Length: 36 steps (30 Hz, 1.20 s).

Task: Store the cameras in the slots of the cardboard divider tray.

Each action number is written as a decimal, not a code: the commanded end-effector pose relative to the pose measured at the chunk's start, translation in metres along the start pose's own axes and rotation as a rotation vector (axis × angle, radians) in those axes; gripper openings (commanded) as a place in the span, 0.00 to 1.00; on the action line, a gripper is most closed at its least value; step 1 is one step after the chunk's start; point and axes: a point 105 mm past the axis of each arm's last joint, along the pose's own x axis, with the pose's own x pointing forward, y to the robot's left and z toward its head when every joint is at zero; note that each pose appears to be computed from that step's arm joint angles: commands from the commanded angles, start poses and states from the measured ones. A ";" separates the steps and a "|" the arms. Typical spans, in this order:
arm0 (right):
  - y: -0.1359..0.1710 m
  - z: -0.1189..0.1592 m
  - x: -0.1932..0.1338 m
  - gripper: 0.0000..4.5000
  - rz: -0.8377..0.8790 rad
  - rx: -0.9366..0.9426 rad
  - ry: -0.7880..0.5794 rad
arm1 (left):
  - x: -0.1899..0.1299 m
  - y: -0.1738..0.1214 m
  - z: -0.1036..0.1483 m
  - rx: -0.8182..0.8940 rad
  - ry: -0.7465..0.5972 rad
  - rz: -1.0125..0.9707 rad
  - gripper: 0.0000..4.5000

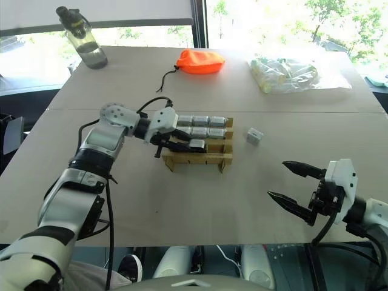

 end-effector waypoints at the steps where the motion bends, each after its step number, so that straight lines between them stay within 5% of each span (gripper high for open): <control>1: -0.003 0.006 -0.003 1.00 -0.019 -0.034 -0.014 | 0.005 -0.005 0.005 -0.020 -0.025 -0.030 0.40; 5: -0.005 0.002 -0.003 1.00 -0.031 -0.037 0.003 | 0.001 -0.004 0.010 -0.015 -0.028 -0.025 0.78; 15: -0.041 -0.018 0.014 1.00 -0.121 -0.105 0.190 | -0.056 -0.032 0.061 -0.016 -0.233 0.076 0.78; 28: -0.131 -0.020 0.061 1.00 -0.109 -0.062 0.286 | -0.114 -0.083 0.039 -0.213 -0.214 0.564 0.78; 36: -0.142 -0.018 0.088 1.00 0.021 -0.103 0.297 | -0.121 -0.115 0.044 -0.276 -0.177 0.680 0.78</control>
